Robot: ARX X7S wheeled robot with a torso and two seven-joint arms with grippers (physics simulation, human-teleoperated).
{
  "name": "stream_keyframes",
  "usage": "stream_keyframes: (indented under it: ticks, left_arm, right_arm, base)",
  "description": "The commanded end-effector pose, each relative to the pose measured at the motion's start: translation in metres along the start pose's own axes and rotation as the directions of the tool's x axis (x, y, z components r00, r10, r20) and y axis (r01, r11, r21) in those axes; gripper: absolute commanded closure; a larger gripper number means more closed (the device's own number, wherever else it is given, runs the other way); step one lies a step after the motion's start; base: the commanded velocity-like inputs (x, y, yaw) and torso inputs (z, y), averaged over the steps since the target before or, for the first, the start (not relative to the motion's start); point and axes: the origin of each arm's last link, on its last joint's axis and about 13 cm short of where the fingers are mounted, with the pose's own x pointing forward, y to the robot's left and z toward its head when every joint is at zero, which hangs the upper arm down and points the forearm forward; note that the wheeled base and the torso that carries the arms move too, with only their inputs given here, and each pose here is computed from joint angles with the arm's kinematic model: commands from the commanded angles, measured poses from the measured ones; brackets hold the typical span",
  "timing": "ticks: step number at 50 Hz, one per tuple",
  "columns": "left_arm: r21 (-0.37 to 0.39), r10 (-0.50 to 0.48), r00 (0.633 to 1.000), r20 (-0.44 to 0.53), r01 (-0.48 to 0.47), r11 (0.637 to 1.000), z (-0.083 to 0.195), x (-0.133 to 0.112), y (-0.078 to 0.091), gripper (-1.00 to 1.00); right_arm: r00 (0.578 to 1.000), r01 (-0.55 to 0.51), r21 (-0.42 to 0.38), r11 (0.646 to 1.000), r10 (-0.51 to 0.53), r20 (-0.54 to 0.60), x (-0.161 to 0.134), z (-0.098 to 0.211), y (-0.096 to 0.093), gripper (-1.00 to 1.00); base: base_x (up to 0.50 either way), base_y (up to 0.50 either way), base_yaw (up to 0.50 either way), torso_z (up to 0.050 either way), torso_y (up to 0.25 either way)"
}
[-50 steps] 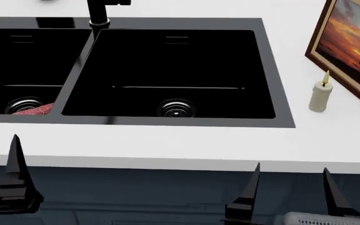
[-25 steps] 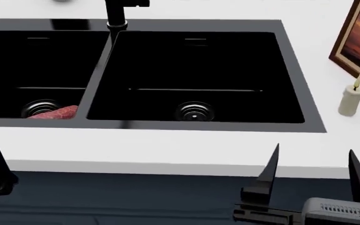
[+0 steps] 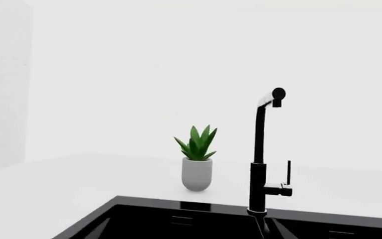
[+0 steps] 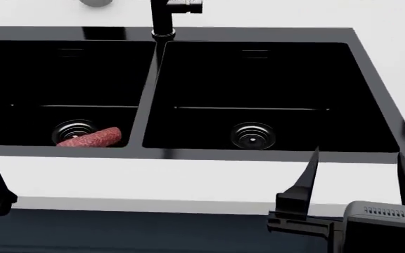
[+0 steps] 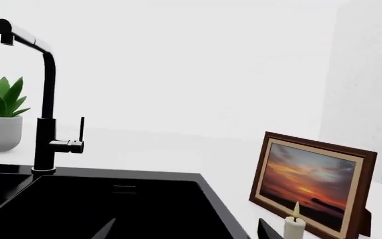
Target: Turn the sink spout to the right.
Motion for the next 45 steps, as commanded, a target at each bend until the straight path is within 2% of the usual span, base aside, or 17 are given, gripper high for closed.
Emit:
stream_keyframes:
  ticks: [1,20,45]
  left_arm:
    - [0.001,-0.002,1.0,0.004,0.002,1.0,0.0018,0.0008,-0.0003,-1.0]
    - [0.004,-0.011,1.0,0.001,0.011,1.0,0.0035,0.0022,-0.0013,-1.0]
    - [0.001,-0.011,1.0,-0.004,0.011,1.0,0.003,0.0018,-0.0002,-1.0]
  right_arm:
    - [1.0,0.004,0.002,1.0,-0.004,0.004,0.0035,0.0027,-0.0002,-1.0]
    - [1.0,-0.004,0.008,1.0,0.004,0.006,0.0047,0.0069,0.0009,-1.0]
    - [1.0,0.005,0.012,1.0,-0.005,-0.004,0.0033,0.005,0.0004,-1.0]
  base:
    - [0.1,0.25,0.0,0.0,0.0]
    - [0.15,0.19,0.0,0.0,0.0]
    - [0.2,0.01,0.0,0.0,0.0]
